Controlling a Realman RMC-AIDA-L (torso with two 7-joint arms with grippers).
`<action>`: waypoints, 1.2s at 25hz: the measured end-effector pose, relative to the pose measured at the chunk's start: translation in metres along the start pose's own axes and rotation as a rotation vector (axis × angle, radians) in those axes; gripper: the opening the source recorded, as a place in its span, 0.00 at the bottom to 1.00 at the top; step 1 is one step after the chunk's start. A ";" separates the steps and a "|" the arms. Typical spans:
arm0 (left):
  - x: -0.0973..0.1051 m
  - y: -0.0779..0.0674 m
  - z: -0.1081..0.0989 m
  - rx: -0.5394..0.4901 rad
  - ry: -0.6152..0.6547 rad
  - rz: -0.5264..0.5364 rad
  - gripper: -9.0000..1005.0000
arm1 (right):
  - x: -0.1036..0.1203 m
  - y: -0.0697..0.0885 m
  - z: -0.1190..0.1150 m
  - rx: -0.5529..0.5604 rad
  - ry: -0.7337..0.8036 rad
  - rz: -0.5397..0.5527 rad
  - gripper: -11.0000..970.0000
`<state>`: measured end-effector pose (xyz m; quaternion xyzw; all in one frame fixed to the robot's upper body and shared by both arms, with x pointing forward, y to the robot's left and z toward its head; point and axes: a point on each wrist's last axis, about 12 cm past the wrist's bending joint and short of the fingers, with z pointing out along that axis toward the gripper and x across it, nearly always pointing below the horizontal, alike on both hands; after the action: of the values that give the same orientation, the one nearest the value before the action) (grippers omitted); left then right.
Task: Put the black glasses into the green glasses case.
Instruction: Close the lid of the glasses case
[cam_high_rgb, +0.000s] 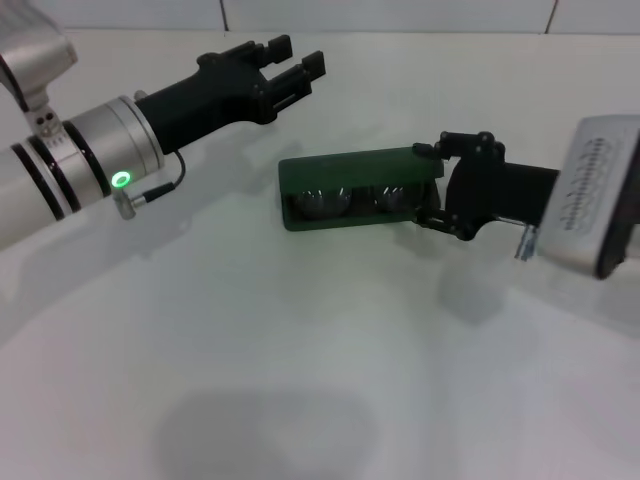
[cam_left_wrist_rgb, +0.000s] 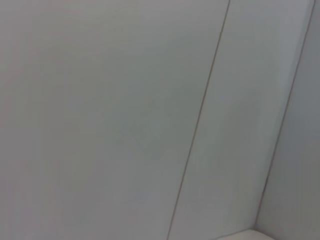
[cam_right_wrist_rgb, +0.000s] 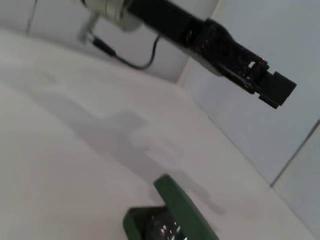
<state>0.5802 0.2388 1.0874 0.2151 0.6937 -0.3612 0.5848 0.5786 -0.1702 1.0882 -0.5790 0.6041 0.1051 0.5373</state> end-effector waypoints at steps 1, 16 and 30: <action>0.001 0.000 0.000 0.002 0.000 -0.002 0.56 | -0.003 0.000 0.003 0.009 0.016 -0.029 0.47; -0.006 -0.002 0.007 0.028 -0.010 0.008 0.56 | -0.009 0.003 0.028 0.035 0.106 -0.132 0.58; -0.001 -0.003 0.005 0.025 0.000 0.009 0.56 | -0.011 -0.002 0.026 0.053 0.090 -0.109 0.28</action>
<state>0.5814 0.2329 1.0891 0.2253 0.6881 -0.3672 0.5839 0.5915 -0.1443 1.0876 -0.6008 0.5977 0.0338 0.5298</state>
